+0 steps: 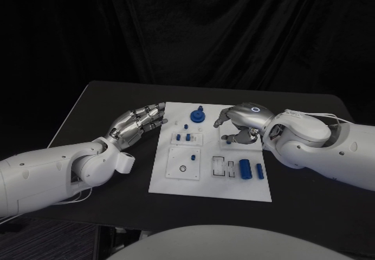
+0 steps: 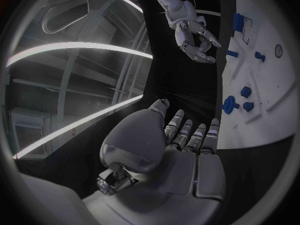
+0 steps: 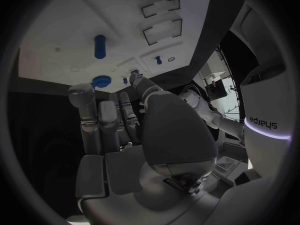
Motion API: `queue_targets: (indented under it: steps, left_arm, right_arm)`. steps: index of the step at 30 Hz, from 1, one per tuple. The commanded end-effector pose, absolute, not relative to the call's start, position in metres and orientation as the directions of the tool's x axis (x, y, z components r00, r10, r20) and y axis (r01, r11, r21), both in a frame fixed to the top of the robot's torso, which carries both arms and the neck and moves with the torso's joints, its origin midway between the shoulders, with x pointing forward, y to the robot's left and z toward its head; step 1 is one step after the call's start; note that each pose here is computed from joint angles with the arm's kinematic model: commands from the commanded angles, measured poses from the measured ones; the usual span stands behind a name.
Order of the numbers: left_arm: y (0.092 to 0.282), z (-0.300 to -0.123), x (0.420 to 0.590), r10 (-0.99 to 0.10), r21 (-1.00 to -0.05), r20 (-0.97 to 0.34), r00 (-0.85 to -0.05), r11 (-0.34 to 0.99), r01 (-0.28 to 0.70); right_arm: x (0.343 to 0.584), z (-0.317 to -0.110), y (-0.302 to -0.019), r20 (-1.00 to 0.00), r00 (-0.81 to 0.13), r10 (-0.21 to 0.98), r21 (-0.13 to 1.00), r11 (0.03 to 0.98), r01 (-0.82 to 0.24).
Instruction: Assemble the parts on the task board
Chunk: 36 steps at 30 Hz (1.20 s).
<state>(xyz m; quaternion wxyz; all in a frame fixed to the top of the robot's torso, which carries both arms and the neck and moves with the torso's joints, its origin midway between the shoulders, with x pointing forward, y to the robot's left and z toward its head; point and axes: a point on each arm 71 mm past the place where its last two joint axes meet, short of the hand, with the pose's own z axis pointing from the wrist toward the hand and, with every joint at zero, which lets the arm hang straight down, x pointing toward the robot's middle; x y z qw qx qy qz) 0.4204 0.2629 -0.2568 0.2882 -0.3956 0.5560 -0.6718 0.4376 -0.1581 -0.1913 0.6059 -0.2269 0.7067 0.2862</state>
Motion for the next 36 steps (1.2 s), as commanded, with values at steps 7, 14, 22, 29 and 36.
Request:
queue_targets:
  steps: [7, 14, 22, 29, 36]
  left_arm:
    - [0.261, -0.253, 0.421, -0.821, -0.967, 0.218, -0.528, -0.253, -0.007]
    - [0.26, -0.254, 0.42, -0.82, -0.967, 0.22, -0.529, -0.253, -0.01]
    - [0.26, -0.254, 0.42, -0.819, -0.967, 0.22, -0.53, -0.253, -0.012]
    - [0.26, -0.255, 0.42, -0.817, -0.967, 0.222, -0.532, -0.254, -0.014]
    - [0.259, -0.255, 0.42, -0.816, -0.967, 0.224, -0.533, -0.254, -0.017]
  right_arm:
    - [0.447, -0.199, -0.179, -0.978, -0.208, -0.001, 0.123, 0.804, -0.581]
    - [0.449, -0.208, -0.181, -0.972, -0.236, -0.018, 0.124, 0.813, -0.569]
    - [0.451, -0.217, -0.184, -0.966, -0.257, -0.029, 0.123, 0.821, -0.557]
    - [0.451, -0.222, -0.18, -0.964, -0.265, -0.028, 0.133, 0.813, -0.567]
    - [0.453, -0.232, -0.179, -0.959, -0.282, -0.038, 0.136, 0.81, -0.57]
